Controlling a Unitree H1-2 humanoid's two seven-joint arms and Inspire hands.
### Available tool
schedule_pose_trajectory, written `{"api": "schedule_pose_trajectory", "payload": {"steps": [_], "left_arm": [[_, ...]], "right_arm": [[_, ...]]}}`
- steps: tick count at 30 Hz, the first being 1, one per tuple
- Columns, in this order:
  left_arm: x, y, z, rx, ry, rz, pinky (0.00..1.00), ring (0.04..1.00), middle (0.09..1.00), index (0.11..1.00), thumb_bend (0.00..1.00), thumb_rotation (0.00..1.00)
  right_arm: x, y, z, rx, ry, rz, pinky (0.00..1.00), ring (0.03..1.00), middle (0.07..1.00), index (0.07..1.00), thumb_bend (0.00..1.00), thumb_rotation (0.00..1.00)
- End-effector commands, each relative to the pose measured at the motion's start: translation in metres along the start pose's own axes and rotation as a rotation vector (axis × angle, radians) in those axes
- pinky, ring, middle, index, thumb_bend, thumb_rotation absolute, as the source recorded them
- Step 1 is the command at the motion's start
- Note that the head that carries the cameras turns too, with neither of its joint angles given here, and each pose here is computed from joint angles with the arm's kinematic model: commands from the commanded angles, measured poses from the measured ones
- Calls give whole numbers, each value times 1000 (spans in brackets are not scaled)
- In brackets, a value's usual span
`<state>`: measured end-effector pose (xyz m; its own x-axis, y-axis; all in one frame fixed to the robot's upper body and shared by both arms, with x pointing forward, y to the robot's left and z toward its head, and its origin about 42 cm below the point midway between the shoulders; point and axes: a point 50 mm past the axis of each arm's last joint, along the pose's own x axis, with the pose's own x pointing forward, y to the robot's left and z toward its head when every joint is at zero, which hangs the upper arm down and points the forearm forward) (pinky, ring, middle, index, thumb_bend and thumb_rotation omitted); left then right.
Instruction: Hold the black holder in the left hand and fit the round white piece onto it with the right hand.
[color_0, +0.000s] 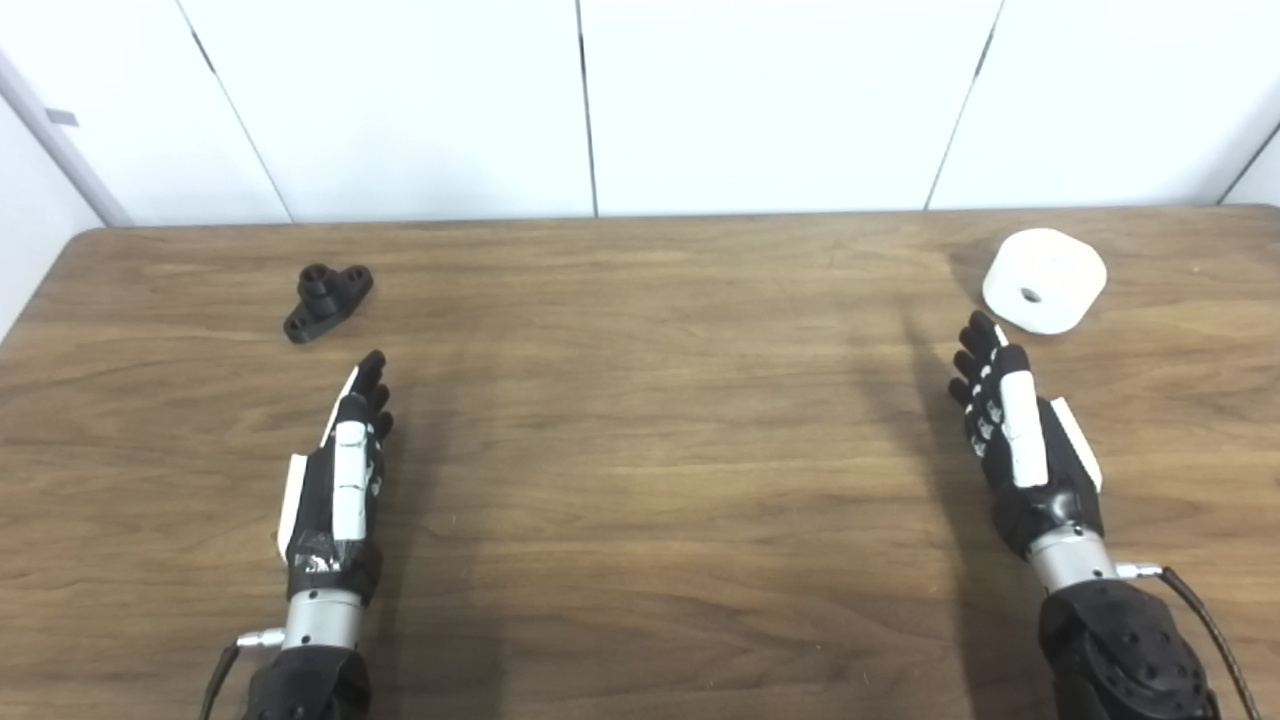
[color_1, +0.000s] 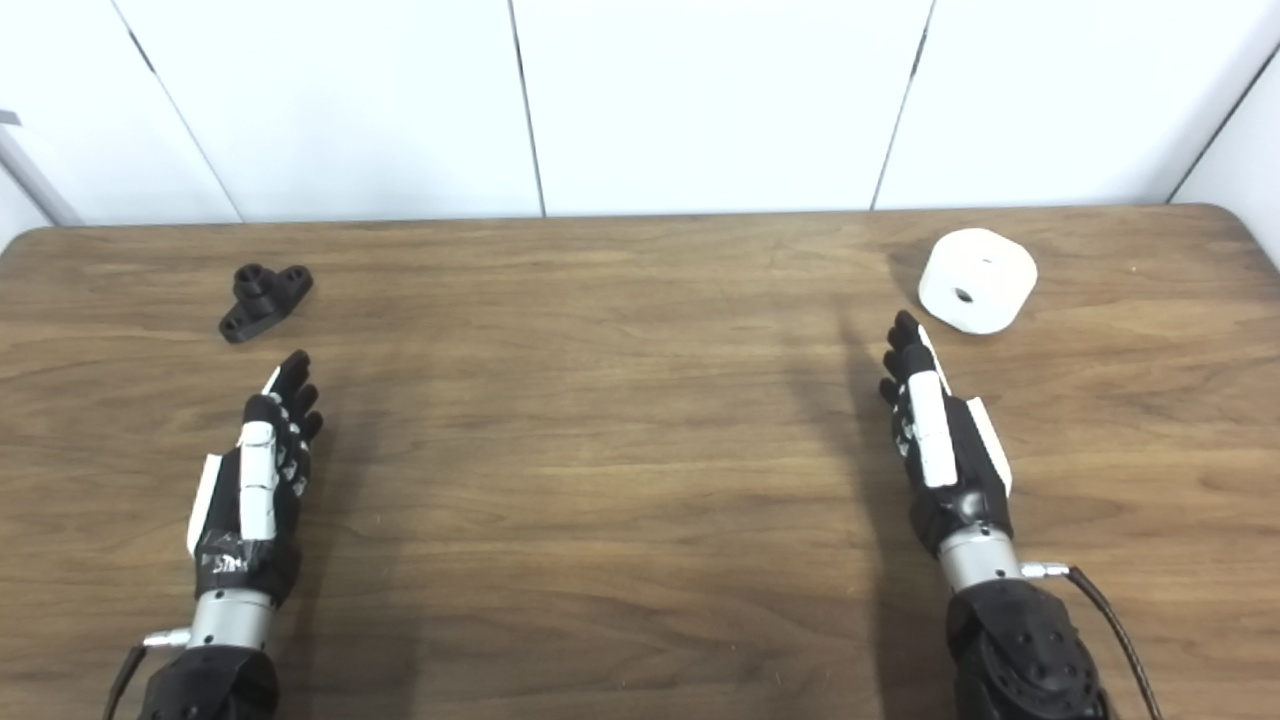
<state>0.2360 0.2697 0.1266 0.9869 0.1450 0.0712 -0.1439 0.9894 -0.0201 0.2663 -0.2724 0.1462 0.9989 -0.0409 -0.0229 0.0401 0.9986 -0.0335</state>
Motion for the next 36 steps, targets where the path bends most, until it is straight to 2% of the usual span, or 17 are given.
{"api": "schedule_pose_trajectory", "payload": {"steps": [1,15,19,26,36], "left_arm": [[4,0,12,2,-61,-13,1000,1000,1000,968,590,961],[1,-3,9,19,-60,-8,1000,1000,1000,961,594,956],[-3,-10,6,29,-59,-22,1000,1000,1000,968,555,997],[-7,-24,-5,36,-51,-29,1000,1000,1000,969,539,1000],[-9,-35,-20,60,-33,-38,1000,1000,1000,983,518,1000]], "right_arm": [[4,-1,19,-7,-95,-2,1000,1000,1000,1000,621,1000],[1,-5,14,-11,-92,10,1000,1000,1000,1000,619,1000],[-1,-10,10,-6,-79,10,1000,1000,1000,1000,613,1000],[-2,-22,0,-8,-73,27,1000,1000,1000,1000,597,1000],[0,-26,-9,-2,-69,73,1000,1000,1000,1000,675,1000]]}}
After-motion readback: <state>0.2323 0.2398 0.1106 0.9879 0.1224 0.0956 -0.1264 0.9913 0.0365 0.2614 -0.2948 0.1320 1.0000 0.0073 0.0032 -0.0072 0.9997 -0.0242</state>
